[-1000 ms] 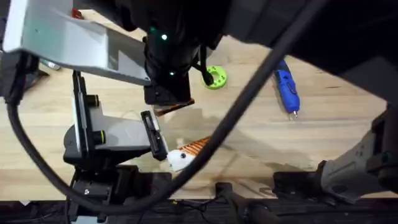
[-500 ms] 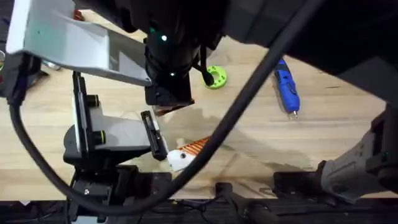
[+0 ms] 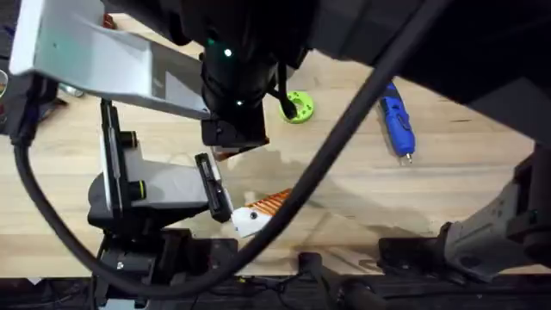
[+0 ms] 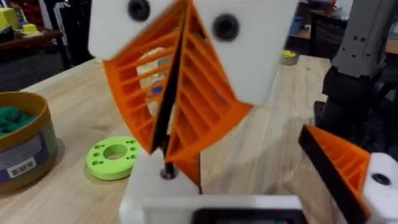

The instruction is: Pick up the gripper from the table and insert it into the empty holder that is missing its gripper. Then pick up a screw, insert it into the mounting hole, and use the screwdriver to tighten it. Finally, clean up the table by picking up the vegetable and placing it into the bucket.

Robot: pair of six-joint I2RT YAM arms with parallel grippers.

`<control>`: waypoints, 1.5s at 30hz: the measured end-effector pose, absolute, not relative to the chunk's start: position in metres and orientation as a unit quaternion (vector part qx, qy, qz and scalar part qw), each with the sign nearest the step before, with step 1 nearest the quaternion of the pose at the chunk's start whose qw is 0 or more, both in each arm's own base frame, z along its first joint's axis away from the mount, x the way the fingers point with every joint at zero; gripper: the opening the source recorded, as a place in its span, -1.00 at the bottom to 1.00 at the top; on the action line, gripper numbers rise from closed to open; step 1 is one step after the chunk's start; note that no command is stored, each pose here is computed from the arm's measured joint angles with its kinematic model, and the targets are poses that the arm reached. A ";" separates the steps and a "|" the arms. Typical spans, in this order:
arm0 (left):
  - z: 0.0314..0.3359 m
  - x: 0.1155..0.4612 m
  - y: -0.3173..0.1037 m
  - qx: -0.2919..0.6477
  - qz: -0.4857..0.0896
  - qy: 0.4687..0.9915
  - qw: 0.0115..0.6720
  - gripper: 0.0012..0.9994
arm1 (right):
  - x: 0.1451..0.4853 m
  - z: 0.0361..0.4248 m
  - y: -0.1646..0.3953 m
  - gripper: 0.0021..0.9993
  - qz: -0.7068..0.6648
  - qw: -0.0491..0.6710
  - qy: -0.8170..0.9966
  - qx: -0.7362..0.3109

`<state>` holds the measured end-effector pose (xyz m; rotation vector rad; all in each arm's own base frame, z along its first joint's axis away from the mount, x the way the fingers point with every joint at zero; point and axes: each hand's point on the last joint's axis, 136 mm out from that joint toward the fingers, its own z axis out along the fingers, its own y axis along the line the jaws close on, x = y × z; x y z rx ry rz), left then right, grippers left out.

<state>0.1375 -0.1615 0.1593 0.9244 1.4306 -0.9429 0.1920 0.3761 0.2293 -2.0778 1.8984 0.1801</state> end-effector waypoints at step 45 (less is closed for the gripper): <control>0.159 0.138 -0.161 0.393 -0.400 0.608 0.562 0.97 | 0.193 0.226 0.378 -0.99 0.064 0.162 0.664 -0.727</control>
